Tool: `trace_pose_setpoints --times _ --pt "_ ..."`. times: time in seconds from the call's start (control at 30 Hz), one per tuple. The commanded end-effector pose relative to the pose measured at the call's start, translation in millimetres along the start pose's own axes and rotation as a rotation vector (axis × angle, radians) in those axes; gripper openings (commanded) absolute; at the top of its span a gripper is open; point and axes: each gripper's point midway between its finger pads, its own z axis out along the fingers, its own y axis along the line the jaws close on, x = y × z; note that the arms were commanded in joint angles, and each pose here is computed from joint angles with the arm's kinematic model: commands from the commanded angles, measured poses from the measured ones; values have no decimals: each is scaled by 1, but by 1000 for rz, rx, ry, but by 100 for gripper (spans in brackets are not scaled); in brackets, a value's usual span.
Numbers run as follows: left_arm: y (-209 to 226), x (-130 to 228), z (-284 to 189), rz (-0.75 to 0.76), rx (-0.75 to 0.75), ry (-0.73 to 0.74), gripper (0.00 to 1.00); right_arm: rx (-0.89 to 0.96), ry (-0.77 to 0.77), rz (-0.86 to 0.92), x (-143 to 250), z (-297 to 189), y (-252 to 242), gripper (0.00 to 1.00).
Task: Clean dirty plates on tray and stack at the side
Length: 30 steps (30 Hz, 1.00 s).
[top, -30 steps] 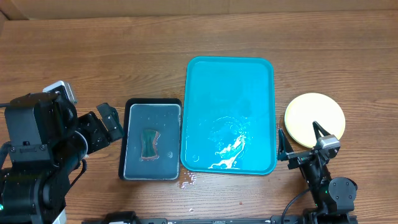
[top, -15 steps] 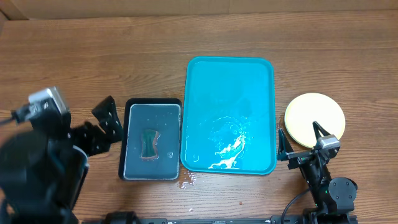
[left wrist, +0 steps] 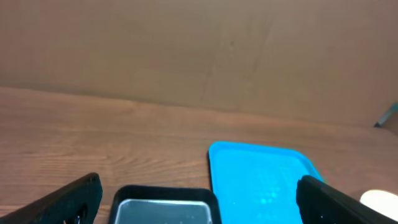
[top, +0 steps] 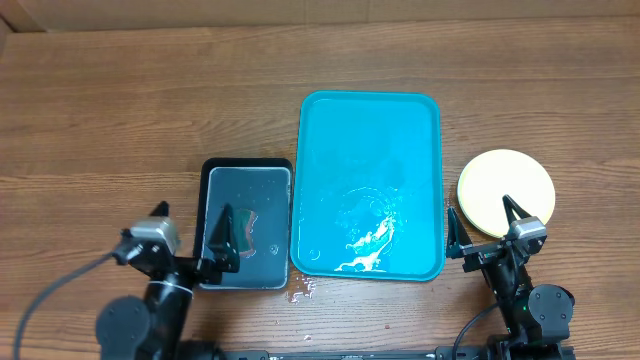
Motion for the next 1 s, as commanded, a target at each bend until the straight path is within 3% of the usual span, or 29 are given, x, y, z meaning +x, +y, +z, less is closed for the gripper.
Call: trace_pose_setpoints --times 0.0,0.23,0.57,0.67,0.97 --pt "4 19 3 49 14 -49 100 5 -5 -2 2 0 -1 100" --pt "9 41 14 73 34 -143 100 5 -5 -2 2 0 -1 100" --pt "21 92 39 67 45 -126 100 5 -5 -2 2 0 -1 100" --pt "27 112 41 55 23 -43 100 5 -5 -2 2 0 -1 100" --pt "26 112 41 56 23 -42 100 5 -5 -2 2 0 -1 100"
